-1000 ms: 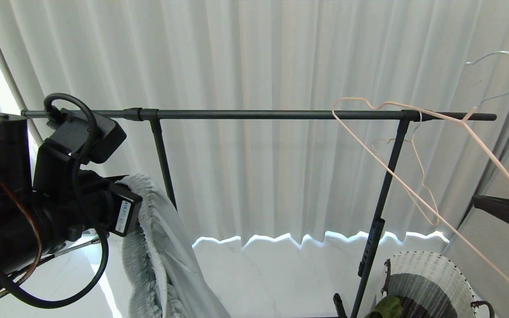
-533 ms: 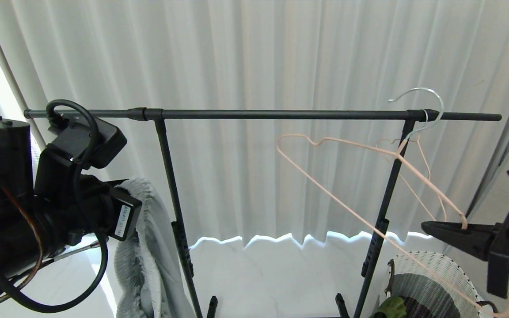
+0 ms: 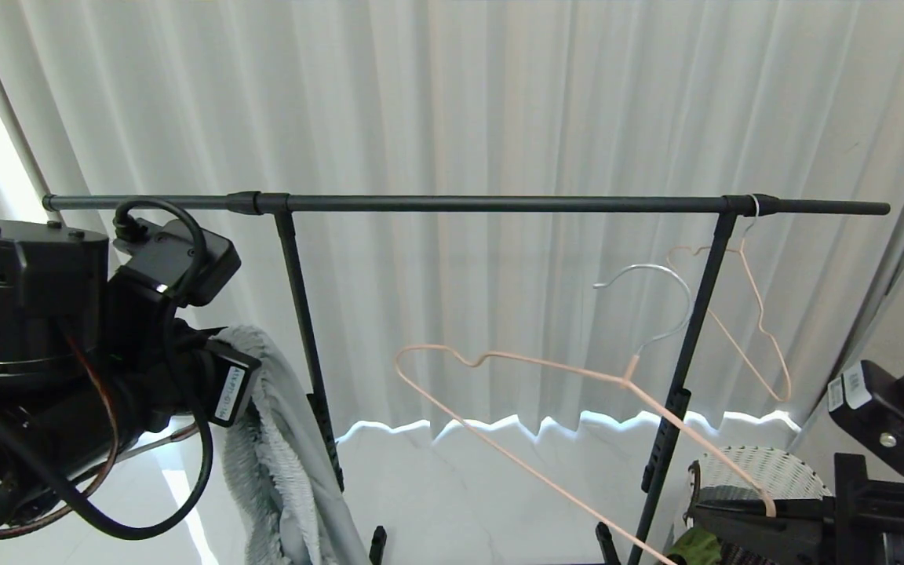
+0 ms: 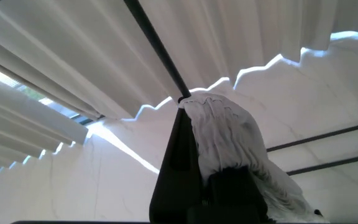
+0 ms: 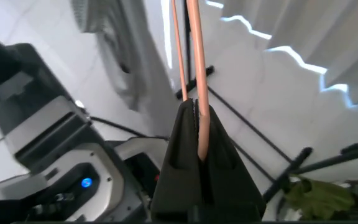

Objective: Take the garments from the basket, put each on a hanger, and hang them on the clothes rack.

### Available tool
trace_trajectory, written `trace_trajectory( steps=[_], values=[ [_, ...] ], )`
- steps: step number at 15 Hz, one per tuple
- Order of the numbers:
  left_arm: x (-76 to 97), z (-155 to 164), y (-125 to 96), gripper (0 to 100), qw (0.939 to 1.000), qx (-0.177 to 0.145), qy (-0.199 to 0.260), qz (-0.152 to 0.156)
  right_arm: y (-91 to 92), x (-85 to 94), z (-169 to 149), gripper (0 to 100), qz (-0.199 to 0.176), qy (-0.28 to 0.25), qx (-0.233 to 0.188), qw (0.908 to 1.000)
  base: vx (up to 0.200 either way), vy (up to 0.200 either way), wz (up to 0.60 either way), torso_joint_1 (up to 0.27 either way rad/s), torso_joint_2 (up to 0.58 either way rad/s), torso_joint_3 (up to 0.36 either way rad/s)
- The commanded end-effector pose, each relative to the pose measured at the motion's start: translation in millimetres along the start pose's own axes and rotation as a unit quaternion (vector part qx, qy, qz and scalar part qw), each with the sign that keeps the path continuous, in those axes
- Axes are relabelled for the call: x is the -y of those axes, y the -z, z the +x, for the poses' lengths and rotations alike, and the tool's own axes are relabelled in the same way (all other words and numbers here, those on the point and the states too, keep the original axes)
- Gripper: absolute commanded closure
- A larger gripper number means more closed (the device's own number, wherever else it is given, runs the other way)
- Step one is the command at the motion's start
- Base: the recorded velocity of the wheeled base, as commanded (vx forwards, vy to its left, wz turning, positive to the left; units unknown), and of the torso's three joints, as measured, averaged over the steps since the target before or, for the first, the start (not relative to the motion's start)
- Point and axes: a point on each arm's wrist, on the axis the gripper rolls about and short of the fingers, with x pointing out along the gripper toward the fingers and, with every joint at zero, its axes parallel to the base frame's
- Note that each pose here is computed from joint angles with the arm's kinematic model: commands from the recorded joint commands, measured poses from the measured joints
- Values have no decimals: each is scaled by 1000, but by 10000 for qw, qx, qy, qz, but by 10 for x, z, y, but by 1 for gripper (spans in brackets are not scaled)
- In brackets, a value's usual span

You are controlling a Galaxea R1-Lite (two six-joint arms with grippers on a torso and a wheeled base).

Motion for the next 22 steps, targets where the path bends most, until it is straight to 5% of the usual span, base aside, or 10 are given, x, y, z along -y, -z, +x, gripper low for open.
trace_trajectory(
  steps=[1, 9, 13, 17, 22],
  values=[
    [-3, 84, 22, 100, 9998, -157, -89, 13, 12, -108, -29, 100, 12, -483, -25, 9988, 0, 0, 0, 0, 0, 0],
    [-19, 184, 66, 100, 9992, -368, -174, -34, -86, -221, 209, 100, -60, -1010, -273, 9945, 0, 0, 0, 0, 0, 0],
    [-57, 191, 73, 100, 9967, -387, -297, -652, -14, -292, 232, 100, -155, -1216, -428, 9915, 0, 0, 0, 0, 0, 0],
    [13, 145, -20, 100, 9952, -187, -136, -956, -15, -291, 239, 100, -102, -1192, -430, 9919, 0, 0, 0, 0, 0, 0],
    [171, 194, -84, 100, 9963, -172, 125, -836, -54, -245, 545, 100, 138, -679, -333, 9970, 0, 0, 0, 0, 0, 0]
  ],
)
